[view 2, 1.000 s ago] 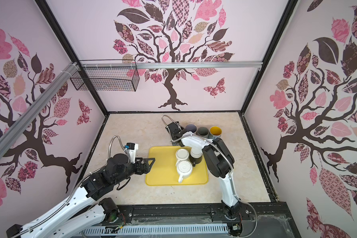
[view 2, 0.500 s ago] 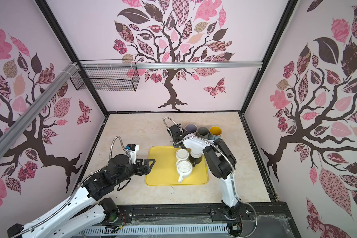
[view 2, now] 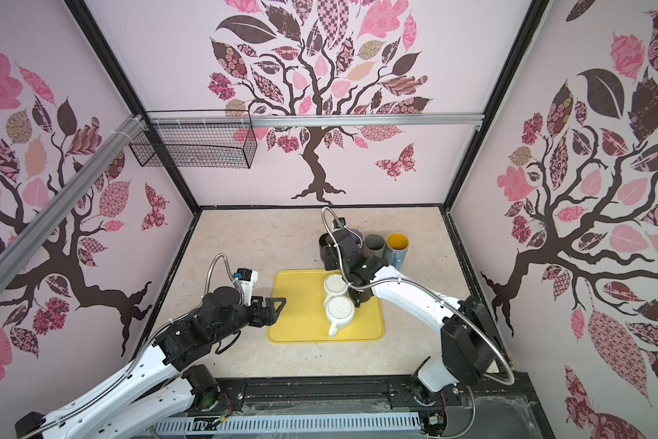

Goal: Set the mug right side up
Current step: 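Move the left gripper over the upside-down white ribbed-base mug while the right withdraws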

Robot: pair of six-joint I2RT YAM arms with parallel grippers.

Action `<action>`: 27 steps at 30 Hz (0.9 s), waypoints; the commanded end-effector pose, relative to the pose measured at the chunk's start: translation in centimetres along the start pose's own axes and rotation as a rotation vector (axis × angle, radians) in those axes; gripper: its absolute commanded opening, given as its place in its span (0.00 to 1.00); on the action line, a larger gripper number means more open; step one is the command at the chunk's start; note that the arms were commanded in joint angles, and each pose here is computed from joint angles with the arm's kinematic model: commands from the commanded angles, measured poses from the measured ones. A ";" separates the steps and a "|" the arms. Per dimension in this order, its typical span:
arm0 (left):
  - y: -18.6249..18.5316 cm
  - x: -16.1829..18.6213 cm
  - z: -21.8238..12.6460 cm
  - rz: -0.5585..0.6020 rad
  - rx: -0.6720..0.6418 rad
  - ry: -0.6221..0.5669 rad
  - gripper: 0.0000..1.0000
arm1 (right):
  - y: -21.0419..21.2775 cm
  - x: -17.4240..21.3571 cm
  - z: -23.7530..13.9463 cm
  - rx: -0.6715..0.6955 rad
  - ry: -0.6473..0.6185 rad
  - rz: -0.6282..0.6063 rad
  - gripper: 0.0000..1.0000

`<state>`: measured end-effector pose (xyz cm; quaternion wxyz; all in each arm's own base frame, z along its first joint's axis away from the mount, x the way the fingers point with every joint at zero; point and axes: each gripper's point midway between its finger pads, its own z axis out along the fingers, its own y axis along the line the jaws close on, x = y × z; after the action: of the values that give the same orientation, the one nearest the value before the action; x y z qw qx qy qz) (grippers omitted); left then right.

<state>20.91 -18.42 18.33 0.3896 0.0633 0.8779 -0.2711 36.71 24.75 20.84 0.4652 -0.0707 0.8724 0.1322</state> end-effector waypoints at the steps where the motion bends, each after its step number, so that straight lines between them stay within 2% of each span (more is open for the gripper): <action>1: -0.3 1.1 0.3 0.014 0.023 0.037 0.89 | 0.6 -0.6 -0.6 -0.053 -0.057 -0.007 0.54; 4: -1.1 1.1 0.3 0.036 0.033 0.051 0.88 | -0.8 0.2 -0.5 0.016 -0.038 0.006 0.55; 11: -4.7 1.9 1.2 0.201 -0.023 0.079 0.88 | -3.3 0.9 -1.2 0.115 -0.041 0.022 0.57; 16: -7.6 3.4 2.9 0.307 -0.064 0.102 0.88 | -5.3 2.1 -0.9 0.051 -0.041 0.144 0.57; 20: -8.8 4.3 4.4 0.362 -0.087 0.146 0.80 | -5.4 1.9 -1.2 0.042 -0.049 0.153 0.57; 27: -10.9 5.1 6.7 0.387 -0.072 0.204 0.74 | -6.6 0.9 -2.9 0.073 -0.129 0.180 0.57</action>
<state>17.65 -29.68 13.65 0.3298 0.2412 0.9027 -0.1351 35.48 18.15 17.53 0.4698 0.0139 0.8728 0.1312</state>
